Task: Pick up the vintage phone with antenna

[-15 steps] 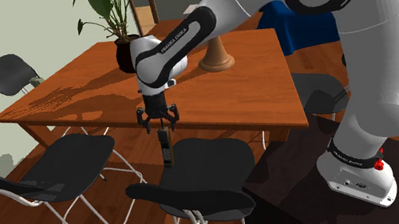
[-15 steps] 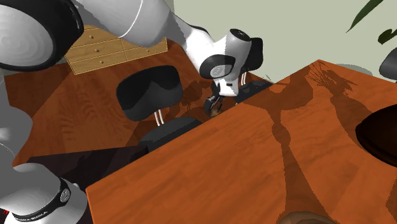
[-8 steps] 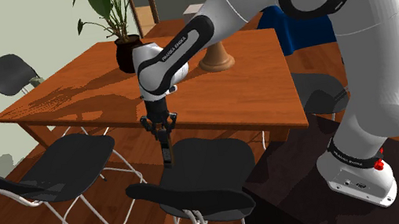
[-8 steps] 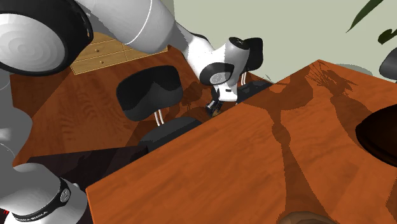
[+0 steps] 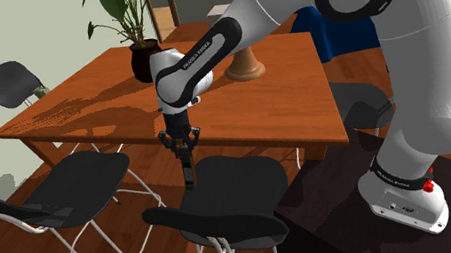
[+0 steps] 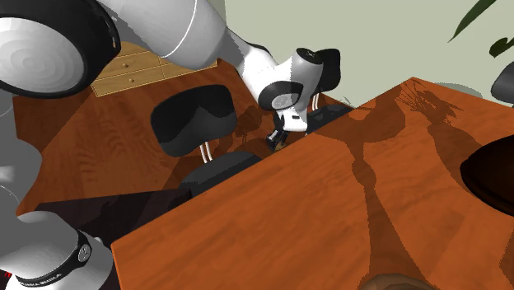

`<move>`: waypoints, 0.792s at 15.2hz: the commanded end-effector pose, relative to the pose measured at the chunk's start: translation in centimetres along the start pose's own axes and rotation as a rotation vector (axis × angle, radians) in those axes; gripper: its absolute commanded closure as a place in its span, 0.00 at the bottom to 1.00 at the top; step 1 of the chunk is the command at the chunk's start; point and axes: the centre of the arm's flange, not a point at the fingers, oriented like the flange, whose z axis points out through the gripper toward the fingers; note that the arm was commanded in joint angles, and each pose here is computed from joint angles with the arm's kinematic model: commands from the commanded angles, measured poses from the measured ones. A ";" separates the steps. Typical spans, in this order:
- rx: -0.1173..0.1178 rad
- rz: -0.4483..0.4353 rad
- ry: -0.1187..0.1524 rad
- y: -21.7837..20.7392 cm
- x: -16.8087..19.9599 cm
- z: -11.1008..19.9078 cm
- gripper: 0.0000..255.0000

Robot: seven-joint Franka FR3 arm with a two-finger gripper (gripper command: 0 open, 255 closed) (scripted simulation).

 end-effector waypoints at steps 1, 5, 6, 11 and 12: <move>-0.001 0.000 0.000 0.0 -0.1 -0.5 1.00; -0.001 0.000 0.000 -0.1 -0.6 -2.5 1.00; -0.001 0.000 0.000 -0.1 -0.8 -3.0 1.00; -0.001 0.000 0.000 -0.3 -1.4 -5.6 1.00; -0.001 0.000 0.000 -0.3 -1.6 -6.1 1.00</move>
